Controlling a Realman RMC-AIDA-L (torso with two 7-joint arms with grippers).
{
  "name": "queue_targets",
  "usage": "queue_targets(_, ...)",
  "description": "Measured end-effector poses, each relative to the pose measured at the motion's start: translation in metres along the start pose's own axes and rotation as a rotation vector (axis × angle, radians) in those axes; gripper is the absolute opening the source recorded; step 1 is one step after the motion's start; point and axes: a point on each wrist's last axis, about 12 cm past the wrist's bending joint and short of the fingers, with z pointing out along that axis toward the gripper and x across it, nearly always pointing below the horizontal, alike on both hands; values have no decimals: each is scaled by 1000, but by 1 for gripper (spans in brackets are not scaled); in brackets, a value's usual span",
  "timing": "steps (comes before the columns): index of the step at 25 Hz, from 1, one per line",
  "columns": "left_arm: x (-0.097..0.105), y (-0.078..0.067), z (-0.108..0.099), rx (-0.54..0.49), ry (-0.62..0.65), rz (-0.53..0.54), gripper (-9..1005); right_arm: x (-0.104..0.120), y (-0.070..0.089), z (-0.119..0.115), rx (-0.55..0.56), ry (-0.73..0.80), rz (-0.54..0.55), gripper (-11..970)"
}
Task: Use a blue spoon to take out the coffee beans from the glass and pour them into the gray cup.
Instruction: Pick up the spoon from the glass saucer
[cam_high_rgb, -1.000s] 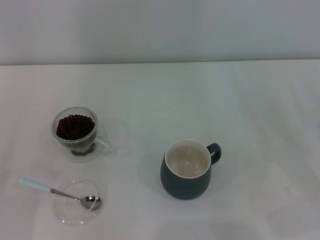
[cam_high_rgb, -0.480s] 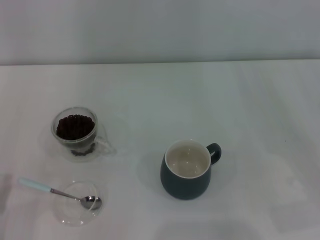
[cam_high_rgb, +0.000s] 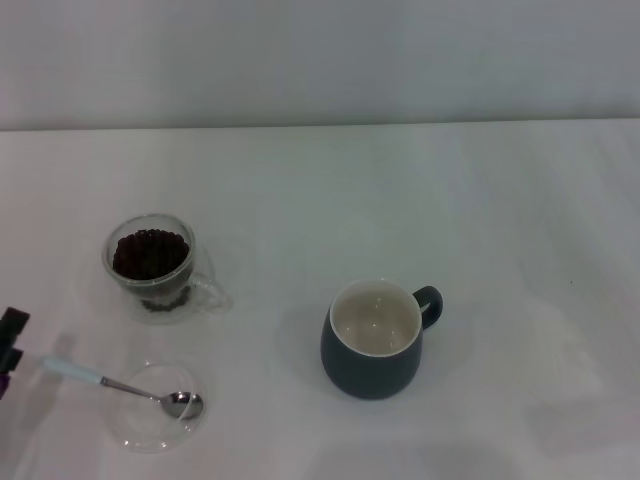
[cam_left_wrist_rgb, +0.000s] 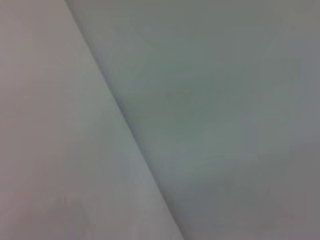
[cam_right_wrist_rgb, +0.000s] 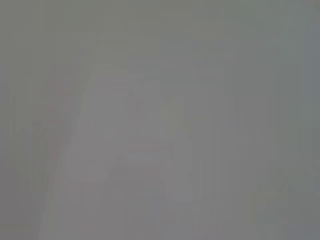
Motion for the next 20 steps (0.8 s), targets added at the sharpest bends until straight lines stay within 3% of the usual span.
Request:
queue_targets(9,10,-1,13,-6,98,14,888,3,12,0,9,3,-28,395)
queue_targets(20,22,-3,9,6,143,70,887,5,17,7,19,15,-35,395)
